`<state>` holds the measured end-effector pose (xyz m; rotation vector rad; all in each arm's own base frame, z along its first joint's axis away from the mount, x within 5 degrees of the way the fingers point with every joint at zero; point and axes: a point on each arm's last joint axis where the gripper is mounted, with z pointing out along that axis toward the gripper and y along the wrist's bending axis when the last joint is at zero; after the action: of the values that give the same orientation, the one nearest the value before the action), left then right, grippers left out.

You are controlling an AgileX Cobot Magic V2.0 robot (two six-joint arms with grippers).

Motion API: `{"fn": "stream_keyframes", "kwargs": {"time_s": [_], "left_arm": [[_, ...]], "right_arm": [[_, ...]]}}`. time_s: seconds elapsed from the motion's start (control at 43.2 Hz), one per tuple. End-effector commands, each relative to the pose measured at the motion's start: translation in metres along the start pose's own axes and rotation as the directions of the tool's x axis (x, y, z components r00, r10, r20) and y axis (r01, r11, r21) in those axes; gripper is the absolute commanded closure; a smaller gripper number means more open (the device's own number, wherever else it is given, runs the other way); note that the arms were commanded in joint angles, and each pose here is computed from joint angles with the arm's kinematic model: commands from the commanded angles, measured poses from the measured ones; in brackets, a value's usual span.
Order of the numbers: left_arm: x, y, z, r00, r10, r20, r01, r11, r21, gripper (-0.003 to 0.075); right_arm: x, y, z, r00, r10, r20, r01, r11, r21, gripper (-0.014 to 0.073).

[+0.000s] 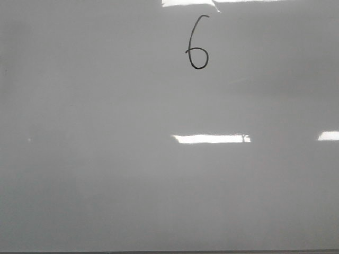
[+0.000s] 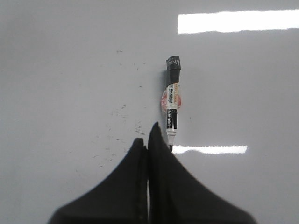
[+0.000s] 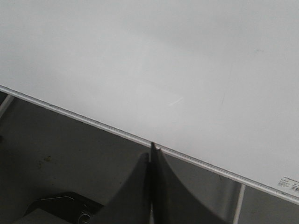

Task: Write number 6 on whiteboard

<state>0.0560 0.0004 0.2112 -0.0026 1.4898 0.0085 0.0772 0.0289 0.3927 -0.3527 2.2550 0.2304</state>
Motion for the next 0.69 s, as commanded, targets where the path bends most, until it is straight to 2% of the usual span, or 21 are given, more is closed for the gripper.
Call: {"fn": "stream_keyframes", "kwargs": {"time_s": [0.0, 0.671], "left_arm": [[-0.004, -0.0001, -0.0013, 0.997, -0.036, 0.062, 0.036, 0.999, 0.007, 0.0741], [-0.0049, -0.0016, -0.0014, 0.997, -0.028, 0.071, 0.025, 0.999, 0.032, 0.0741]], "right_arm": [[-0.0096, -0.0005, -0.0053, 0.997, -0.013, 0.077, 0.012, 1.0, 0.01, 0.0663], [-0.0096, -0.0005, -0.0053, 0.997, -0.013, 0.077, 0.012, 1.0, 0.01, 0.0663]]}}
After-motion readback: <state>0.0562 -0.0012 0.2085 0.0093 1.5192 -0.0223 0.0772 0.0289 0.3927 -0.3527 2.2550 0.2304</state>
